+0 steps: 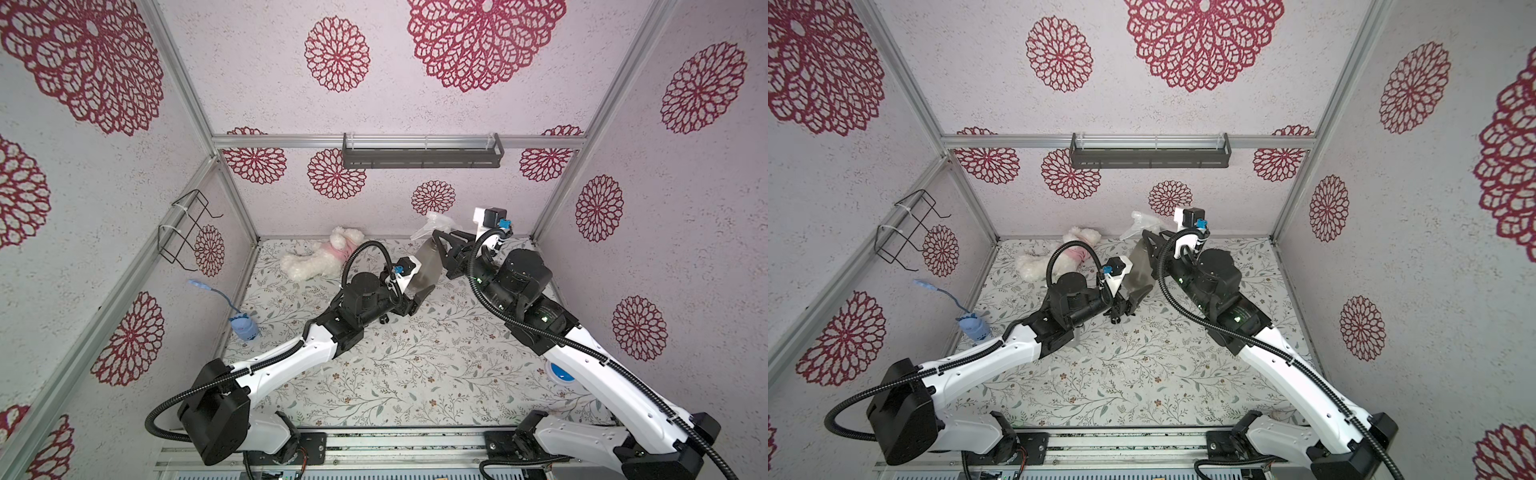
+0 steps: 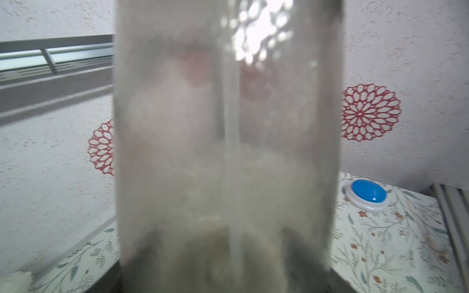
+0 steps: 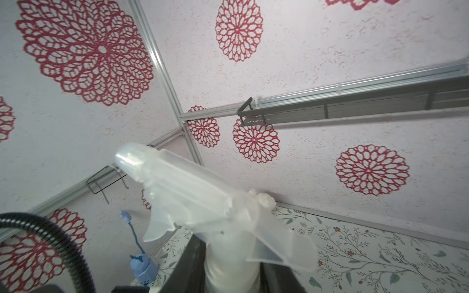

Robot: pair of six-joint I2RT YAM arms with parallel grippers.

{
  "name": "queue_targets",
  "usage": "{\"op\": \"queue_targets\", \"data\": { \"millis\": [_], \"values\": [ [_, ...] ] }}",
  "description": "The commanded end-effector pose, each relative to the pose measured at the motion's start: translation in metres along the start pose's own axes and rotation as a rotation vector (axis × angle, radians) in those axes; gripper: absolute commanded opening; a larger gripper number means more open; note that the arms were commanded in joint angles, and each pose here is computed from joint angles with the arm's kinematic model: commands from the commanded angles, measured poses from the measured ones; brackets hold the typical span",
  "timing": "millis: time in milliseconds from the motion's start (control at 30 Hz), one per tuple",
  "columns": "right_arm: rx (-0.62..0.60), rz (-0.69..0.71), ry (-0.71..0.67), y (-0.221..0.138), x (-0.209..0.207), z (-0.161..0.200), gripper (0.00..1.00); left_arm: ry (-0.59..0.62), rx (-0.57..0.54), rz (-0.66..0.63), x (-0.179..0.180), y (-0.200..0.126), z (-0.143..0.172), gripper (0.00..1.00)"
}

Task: Attach spray nozzles to spray bottles
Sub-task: Insert the spray nozzle into the spray bottle.

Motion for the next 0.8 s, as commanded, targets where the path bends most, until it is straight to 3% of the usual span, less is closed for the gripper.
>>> {"op": "queue_targets", "data": {
  "millis": [0, 133, 433, 767],
  "values": [
    [0.014, 0.159, 0.038, -0.003, -0.005, 0.005, 0.22, 0.018, -0.175, -0.229, 0.034, 0.0, -0.053, 0.5],
    [0.028, 0.313, 0.066, 0.002, -0.013, 0.012, 0.22, 0.034, -0.219, -0.324, 0.044, -0.002, -0.062, 0.49],
    [0.023, 0.469, 0.05, 0.023, -0.004, 0.027, 0.21, 0.09, -0.266, -0.419, 0.046, 0.006, -0.075, 0.49],
    [0.075, 0.524, 0.024, 0.062, 0.006, 0.043, 0.22, 0.105, -0.278, -0.465, 0.043, 0.013, -0.073, 0.49]
  ]
}}
Point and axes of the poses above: each gripper's point midway between its finger pads, its own y axis out along the fingers, its own x axis along the line the jaws close on, z = x × y, the point moved 1 cm from there along -y, back along the fingers, and after that the axes turned 4 degrees about -y, right-handed, at the moved point
